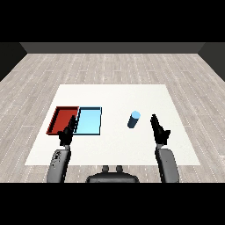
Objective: Pick the blue can and put it in the blue box
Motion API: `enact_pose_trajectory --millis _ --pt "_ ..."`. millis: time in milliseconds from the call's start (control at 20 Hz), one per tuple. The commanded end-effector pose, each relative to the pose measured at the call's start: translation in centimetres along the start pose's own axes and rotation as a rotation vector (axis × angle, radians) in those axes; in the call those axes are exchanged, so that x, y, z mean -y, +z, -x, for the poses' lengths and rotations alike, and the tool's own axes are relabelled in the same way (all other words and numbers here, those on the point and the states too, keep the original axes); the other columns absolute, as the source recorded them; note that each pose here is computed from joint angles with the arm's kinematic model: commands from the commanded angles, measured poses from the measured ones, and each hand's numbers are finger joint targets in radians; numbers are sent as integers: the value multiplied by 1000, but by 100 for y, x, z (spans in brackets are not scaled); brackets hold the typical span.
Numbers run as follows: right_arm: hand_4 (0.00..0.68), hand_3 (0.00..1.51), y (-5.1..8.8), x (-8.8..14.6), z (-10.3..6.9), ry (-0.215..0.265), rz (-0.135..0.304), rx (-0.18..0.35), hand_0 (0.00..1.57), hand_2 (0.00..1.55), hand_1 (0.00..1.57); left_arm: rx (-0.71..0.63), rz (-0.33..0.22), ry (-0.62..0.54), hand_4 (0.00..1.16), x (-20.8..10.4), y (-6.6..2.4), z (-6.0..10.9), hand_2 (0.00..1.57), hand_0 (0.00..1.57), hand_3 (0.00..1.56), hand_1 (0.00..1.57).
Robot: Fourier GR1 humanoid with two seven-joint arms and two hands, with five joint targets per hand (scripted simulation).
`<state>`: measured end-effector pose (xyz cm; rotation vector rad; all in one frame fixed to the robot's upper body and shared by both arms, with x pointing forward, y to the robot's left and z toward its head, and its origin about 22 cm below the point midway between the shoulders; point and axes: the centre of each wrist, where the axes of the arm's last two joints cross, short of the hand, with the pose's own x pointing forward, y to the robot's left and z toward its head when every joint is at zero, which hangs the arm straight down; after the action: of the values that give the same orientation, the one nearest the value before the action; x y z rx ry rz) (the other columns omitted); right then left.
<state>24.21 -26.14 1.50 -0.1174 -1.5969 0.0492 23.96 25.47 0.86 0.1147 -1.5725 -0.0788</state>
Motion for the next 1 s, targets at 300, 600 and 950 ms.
enact_pose_trajectory --millis 300,600,950 --pt "0 0 -448 -423 -202 -170 -126 206 0 0 0 306 28 140 0 92 -108 -292 0 0 0 0" --pt "0 0 -607 -109 75 -205 -165 242 0 0 0 331 47 191 0 95 -63 -22 0 0 0 0" --pt "0 0 -661 -305 58 -181 -175 221 0 0 0 351 30 155 0 -12 162 -20 0 0 0 0"
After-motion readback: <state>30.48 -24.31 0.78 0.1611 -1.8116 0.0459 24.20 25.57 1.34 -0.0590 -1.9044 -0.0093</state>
